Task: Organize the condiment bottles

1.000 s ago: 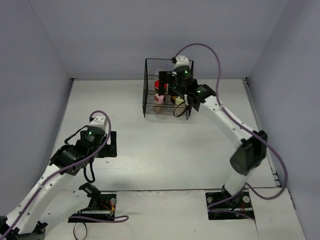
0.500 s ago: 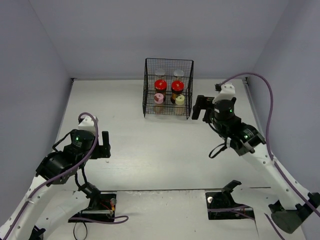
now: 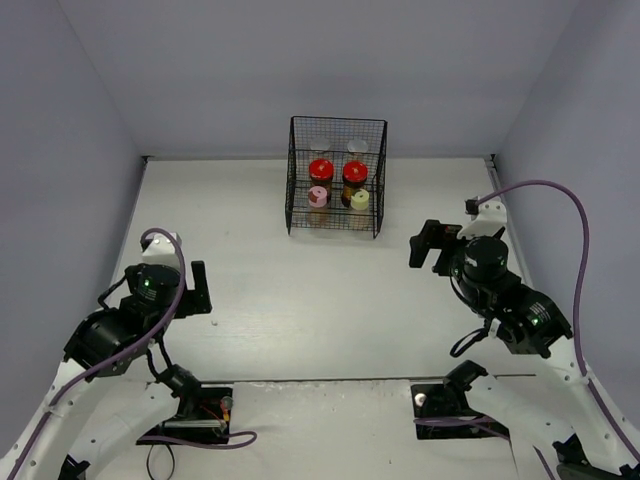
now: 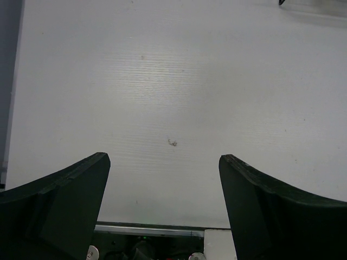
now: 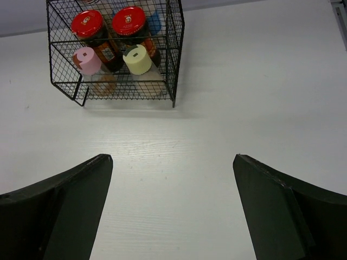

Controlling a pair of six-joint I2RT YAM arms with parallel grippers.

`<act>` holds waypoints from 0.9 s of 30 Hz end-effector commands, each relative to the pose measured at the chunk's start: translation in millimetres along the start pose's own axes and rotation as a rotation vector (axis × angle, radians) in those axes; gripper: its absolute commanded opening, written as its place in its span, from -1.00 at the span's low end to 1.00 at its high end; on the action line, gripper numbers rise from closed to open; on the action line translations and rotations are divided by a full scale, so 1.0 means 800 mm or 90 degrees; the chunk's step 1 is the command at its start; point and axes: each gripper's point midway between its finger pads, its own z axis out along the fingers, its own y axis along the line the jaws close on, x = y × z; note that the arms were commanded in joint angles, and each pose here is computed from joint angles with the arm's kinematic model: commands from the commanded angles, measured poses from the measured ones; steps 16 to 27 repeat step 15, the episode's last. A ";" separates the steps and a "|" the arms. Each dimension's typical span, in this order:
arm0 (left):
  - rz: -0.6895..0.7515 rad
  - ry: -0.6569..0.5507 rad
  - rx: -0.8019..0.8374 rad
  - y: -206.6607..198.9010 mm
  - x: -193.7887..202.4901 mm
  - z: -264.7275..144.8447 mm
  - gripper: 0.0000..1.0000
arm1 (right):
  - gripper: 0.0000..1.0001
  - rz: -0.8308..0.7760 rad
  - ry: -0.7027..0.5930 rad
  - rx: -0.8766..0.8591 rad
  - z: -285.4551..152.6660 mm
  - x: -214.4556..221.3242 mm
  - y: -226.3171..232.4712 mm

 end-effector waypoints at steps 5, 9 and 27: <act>-0.065 -0.019 -0.038 0.003 -0.017 0.001 0.66 | 1.00 -0.023 -0.051 -0.024 -0.006 -0.018 0.003; -0.062 -0.008 -0.042 0.000 -0.013 0.008 0.66 | 1.00 -0.031 -0.047 -0.037 -0.006 -0.017 0.008; -0.067 -0.009 -0.038 -0.005 -0.017 0.011 0.66 | 1.00 -0.030 -0.050 -0.042 -0.008 -0.017 0.008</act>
